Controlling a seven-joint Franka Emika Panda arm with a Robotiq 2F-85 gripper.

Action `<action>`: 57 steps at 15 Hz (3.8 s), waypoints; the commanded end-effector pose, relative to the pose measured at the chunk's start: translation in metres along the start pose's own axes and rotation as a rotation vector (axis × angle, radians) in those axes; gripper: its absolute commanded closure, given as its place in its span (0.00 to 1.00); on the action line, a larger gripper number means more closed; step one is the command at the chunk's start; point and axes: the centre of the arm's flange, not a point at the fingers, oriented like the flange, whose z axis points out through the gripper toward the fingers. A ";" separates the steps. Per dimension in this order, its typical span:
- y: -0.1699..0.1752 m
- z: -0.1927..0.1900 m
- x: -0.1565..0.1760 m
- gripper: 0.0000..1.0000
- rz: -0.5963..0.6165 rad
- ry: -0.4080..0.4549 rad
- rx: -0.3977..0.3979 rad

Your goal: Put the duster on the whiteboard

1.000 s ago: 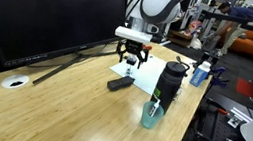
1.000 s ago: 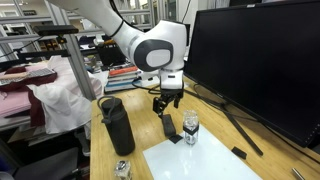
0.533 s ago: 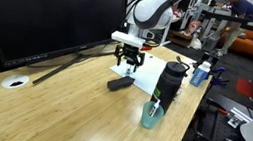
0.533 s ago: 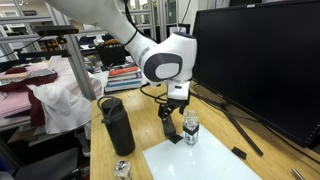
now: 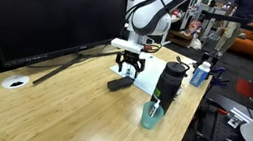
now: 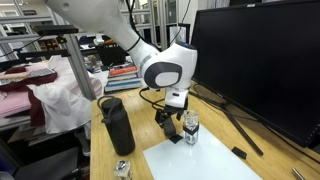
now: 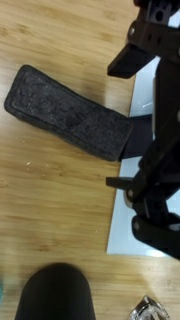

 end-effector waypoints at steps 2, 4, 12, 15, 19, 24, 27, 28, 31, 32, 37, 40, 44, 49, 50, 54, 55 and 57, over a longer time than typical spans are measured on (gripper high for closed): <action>0.000 0.011 0.000 0.00 0.045 -0.047 -0.054; 0.002 0.017 0.000 0.00 0.058 -0.054 -0.076; 0.006 0.025 -0.001 0.00 0.074 -0.091 -0.147; 0.007 0.027 -0.001 0.00 0.075 -0.088 -0.156; 0.000 0.015 -0.002 0.00 0.043 0.000 -0.043; -0.017 -0.001 -0.017 0.00 -0.006 0.053 0.057; -0.016 -0.002 -0.033 0.00 0.032 0.037 0.026; -0.013 -0.003 -0.038 0.00 0.053 0.049 0.020; -0.003 -0.001 -0.053 0.00 0.102 0.029 -0.026; -0.002 0.001 -0.056 0.00 0.118 0.025 -0.041; -0.005 0.019 -0.051 0.00 0.217 -0.005 -0.048; -0.007 0.029 -0.043 0.00 0.243 0.010 -0.048; -0.008 0.035 -0.036 0.00 0.267 0.010 -0.062; -0.009 0.038 -0.032 0.00 0.267 0.009 -0.058; -0.009 0.038 -0.032 0.00 0.267 0.010 -0.058; -0.010 0.040 -0.030 0.31 0.265 0.014 -0.052; -0.010 0.040 -0.030 0.39 0.266 0.015 -0.051; -0.010 0.041 -0.029 0.53 0.268 0.016 -0.050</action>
